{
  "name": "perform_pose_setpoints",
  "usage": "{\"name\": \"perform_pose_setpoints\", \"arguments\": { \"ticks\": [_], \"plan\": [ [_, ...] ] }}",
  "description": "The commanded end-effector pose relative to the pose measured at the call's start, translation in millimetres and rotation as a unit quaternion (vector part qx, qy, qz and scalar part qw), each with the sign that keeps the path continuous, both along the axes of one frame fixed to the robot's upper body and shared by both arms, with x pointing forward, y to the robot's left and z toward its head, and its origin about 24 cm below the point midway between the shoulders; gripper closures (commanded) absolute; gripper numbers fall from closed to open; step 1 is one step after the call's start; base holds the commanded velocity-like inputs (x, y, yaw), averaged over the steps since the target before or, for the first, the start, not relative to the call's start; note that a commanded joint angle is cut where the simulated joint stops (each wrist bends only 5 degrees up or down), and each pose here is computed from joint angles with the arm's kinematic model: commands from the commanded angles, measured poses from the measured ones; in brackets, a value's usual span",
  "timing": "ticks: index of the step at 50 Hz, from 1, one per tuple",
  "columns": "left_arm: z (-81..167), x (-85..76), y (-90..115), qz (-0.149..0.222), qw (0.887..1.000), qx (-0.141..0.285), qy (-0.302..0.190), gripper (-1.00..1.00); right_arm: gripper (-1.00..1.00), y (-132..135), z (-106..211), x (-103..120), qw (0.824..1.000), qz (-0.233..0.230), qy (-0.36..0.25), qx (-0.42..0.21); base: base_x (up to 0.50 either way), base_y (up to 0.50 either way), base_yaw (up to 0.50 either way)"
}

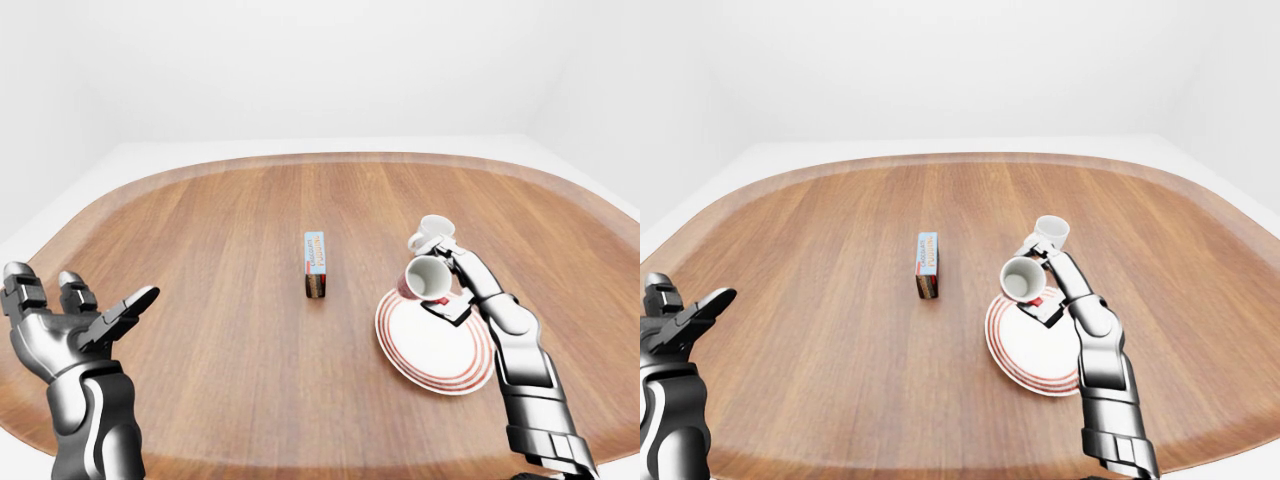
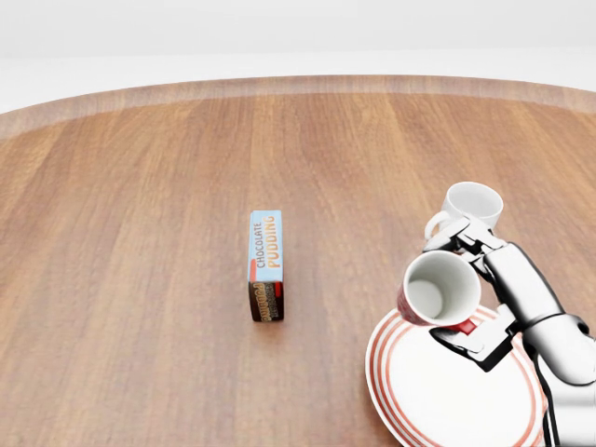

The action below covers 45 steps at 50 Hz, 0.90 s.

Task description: Pick up the red mug and put it on the plate

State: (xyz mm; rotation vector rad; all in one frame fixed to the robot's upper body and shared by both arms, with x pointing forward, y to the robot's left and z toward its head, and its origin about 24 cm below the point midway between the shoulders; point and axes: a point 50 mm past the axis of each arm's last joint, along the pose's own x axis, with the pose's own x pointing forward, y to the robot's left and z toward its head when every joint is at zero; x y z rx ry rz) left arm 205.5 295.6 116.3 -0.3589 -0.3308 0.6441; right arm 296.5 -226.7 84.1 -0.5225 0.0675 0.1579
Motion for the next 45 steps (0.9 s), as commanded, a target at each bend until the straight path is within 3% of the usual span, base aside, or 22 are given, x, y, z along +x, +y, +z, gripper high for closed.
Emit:
{"name": "perform_pose_setpoints", "arguments": {
  "ticks": [1, 5, 15, 29, 34, 45],
  "plan": [
    [-0.1, 1.2, -0.3, 0.000, 1.000, 0.003, 0.001, -1.00, 1.00, -70.7, -23.7, -25.5, 0.991, -0.103, 0.049, 0.064, 0.00, 0.00, 0.00],
    [-0.8, 1.5, -0.4, 0.000, 1.000, 0.003, 0.001, -1.00, 1.00, -84.9, -45.1, -32.5, 0.986, -0.129, 0.074, 0.074, 0.00, 0.00, 0.00],
    [-1.0, 1.2, -0.9, 0.000, 1.000, 0.004, 0.001, -1.00, 1.00, -111.3, -54.7, -47.1, 0.978, -0.165, 0.085, 0.096, 0.00, 0.00, 0.00],
    [-0.6, -0.2, -1.3, 0.000, 1.000, 0.004, 0.001, -1.00, 1.00, -110.2, -86.7, -54.6, 0.969, -0.148, 0.154, 0.122, 0.00, 0.00, 0.00],
    [-0.5, 0.0, -1.6, 0.000, 1.000, 0.005, 0.001, -1.00, 1.00, -105.0, -79.3, -54.7, 0.976, -0.122, 0.141, 0.110, 0.00, 0.00, 0.00],
    [0.8, -0.4, -2.0, 0.000, 1.000, 0.004, 0.002, -1.00, 1.00, -102.0, -88.8, -54.6, 0.973, -0.120, 0.165, 0.112, 0.00, 0.00, 0.00]
  ]
}}
